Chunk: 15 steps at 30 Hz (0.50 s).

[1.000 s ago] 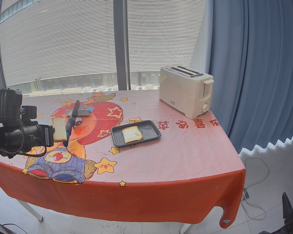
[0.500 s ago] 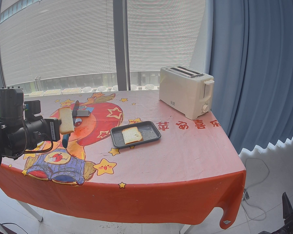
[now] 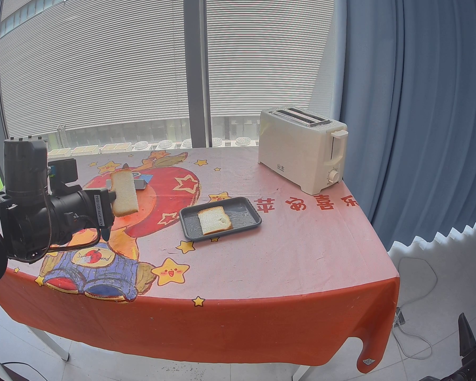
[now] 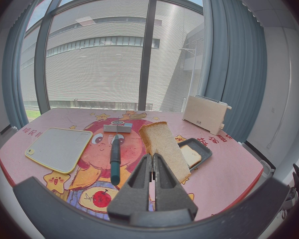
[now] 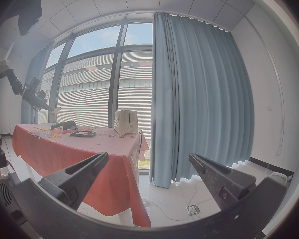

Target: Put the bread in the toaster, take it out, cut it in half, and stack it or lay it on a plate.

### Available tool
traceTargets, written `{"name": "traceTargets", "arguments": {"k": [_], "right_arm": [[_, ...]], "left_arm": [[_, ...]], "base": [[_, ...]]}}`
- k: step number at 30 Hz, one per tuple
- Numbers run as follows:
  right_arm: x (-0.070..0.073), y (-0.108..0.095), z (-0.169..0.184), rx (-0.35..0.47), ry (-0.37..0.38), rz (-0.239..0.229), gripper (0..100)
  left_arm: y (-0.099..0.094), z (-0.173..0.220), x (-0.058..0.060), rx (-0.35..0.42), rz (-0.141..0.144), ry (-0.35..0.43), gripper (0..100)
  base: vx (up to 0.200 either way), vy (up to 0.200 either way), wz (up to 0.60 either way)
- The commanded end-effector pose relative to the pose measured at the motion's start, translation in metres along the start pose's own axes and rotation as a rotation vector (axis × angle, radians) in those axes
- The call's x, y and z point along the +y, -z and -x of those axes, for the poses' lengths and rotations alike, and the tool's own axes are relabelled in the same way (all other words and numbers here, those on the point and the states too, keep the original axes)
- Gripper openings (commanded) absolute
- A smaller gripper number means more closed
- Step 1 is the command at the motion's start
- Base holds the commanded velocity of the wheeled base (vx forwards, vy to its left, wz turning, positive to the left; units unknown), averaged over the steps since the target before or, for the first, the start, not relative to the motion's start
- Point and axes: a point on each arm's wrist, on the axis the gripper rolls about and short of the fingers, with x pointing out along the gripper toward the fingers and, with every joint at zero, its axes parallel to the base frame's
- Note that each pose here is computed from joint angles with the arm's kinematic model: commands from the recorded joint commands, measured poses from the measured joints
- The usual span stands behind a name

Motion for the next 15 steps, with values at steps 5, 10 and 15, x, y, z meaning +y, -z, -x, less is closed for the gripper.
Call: {"name": "traceTargets", "arguments": {"k": [5, 10, 15], "right_arm": [[0.0, 0.005, 0.0, 0.001, -0.001, 0.0, 100], [0.0, 0.005, 0.0, 0.001, 0.001, 0.0, 100], [0.0, 0.005, 0.0, 0.001, -0.001, 0.0, 100]], "left_arm": [[0.002, 0.003, -0.022, 0.011, 0.028, 0.072, 0], [-0.006, -0.002, -0.027, 0.008, 0.02, 0.075, 0], [-0.013, -0.01, -0.038, 0.057, -0.001, 0.083, 0]], "base": [[0.0, 0.0, 0.0], [0.0, 0.0, 0.0], [0.0, 0.0, 0.0]]}}
